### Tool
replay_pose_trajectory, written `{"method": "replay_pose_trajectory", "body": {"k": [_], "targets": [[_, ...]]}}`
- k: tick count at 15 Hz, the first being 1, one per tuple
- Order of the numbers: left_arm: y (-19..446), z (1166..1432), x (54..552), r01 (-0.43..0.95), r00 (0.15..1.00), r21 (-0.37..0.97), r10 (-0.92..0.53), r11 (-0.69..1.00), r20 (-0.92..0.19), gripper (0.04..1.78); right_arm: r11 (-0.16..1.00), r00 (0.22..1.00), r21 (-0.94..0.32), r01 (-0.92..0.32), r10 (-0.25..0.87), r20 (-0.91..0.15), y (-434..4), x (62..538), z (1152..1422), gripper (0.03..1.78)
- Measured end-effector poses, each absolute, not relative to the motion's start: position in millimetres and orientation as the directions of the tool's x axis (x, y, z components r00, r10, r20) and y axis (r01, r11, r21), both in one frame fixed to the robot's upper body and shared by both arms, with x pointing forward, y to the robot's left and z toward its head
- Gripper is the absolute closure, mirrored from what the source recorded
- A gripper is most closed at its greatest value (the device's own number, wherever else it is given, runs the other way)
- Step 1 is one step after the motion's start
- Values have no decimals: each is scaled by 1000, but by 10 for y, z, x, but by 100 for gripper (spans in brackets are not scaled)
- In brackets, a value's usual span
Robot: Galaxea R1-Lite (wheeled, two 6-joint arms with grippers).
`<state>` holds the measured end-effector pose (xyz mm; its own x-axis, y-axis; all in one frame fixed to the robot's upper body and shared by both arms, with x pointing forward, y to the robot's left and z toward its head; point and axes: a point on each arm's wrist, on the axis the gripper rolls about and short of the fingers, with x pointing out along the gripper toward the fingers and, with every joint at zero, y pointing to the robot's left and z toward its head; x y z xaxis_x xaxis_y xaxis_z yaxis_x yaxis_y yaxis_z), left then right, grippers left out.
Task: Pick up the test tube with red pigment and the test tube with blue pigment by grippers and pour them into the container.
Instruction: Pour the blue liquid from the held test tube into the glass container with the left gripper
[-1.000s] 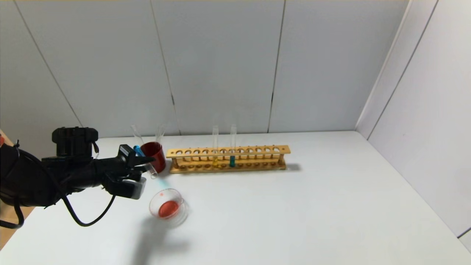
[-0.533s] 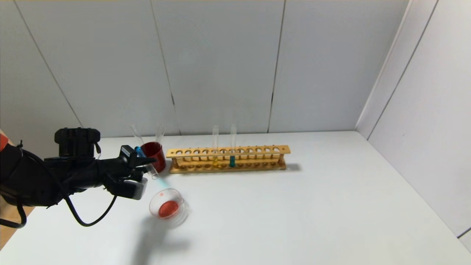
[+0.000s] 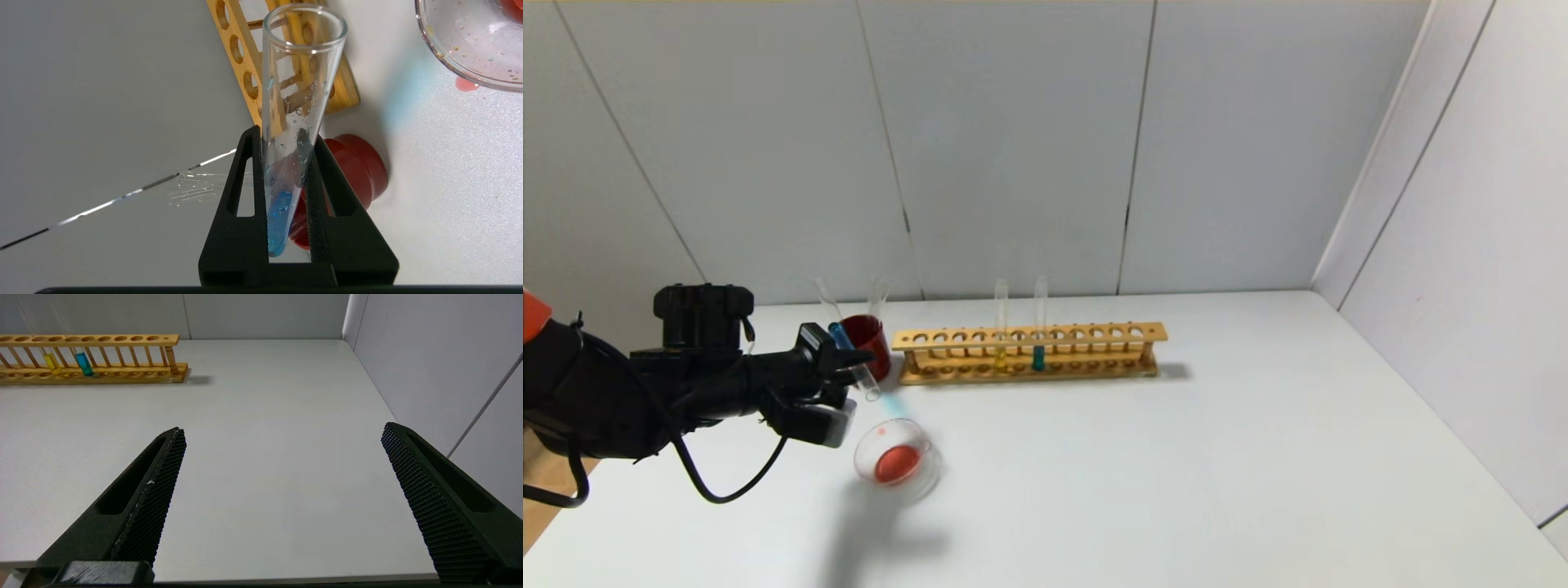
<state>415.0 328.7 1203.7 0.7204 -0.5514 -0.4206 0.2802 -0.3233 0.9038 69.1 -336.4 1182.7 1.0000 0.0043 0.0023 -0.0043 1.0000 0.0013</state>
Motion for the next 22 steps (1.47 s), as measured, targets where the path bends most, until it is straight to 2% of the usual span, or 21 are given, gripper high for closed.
{"method": "replay_pose_trajectory", "body": {"k": [11, 22], "targets": [[3295, 12062, 4216, 216, 762, 902, -513, -375, -396, 151, 1000, 1000, 2, -4, 4, 3, -3364, 691, 11828, 6], [3299, 12059, 4174, 196, 758, 891, -513, -411, -403, 151, 1000, 1000, 2, -4, 4, 3, -3364, 691, 11828, 6]]}}
